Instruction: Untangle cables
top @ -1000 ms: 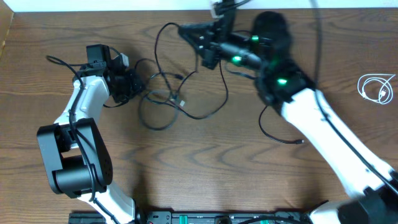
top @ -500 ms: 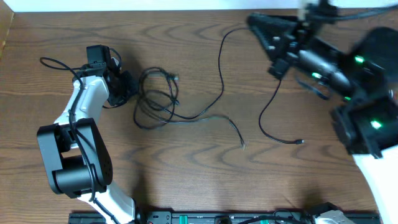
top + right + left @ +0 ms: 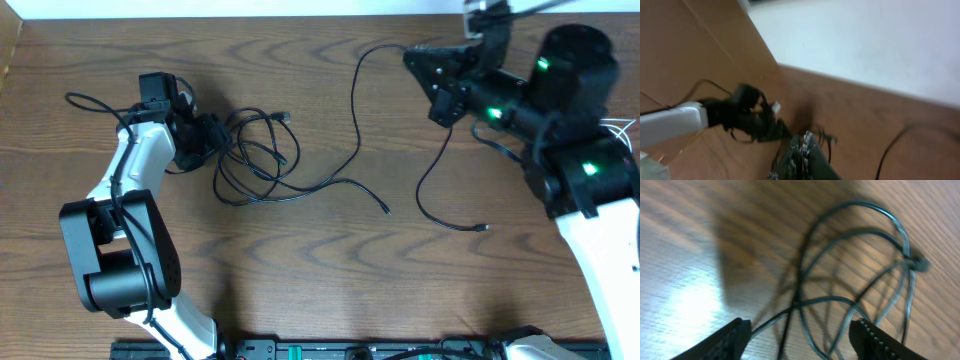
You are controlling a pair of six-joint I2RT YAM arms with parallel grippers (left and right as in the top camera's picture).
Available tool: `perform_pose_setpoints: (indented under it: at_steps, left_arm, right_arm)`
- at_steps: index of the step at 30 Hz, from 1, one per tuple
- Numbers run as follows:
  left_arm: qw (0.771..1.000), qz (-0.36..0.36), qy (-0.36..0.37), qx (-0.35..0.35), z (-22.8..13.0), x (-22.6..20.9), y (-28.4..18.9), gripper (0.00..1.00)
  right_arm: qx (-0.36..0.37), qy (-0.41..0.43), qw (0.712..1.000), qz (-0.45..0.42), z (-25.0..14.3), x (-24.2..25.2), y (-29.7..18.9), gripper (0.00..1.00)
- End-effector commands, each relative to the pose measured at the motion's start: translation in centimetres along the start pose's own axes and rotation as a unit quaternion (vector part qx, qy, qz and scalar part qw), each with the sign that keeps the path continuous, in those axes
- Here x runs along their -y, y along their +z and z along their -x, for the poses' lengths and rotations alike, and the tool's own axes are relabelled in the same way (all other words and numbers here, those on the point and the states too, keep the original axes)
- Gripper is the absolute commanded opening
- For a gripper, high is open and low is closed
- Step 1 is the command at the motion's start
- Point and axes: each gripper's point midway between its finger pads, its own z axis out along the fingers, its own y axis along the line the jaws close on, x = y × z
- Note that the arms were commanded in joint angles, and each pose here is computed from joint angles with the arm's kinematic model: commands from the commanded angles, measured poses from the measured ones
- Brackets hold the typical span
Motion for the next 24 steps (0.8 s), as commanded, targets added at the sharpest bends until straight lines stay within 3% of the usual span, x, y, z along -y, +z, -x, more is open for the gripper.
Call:
perform_pose_setpoints:
  at_steps: [1,3,9,15,24]
  left_arm:
    - [0.99,-0.105,0.088,-0.028,-1.2,3.4,0.0,0.7]
    - [0.986,-0.128,0.098,-0.031,-1.4,4.2,-0.2,0.7]
    - [0.99,-0.08,0.118,-0.02,-1.6,4.5,0.7,0.65]
    - [0.991,0.048,0.122,0.022,-1.4,3.7,1.8,0.61]
    - [0.977,0.133,0.155,0.061,-1.4,3.8,1.9,0.56]
  right_arm:
    - [-0.032,0.015,0.999,-0.01,-1.7,1.5,1.7,0.07]
    - [-0.049,0.025,0.998,-0.013,-2.6,2.1,2.4,0.13]
    - [-0.088,0.044,0.995,-0.013,-5.0,3.2,4.9,0.17]
    - [-0.116,0.05,0.992,-0.004,-6.9,3.0,6.7,0.16]
    - [-0.13,0.054,0.99,-0.016,-7.9,3.3,7.2,0.17]
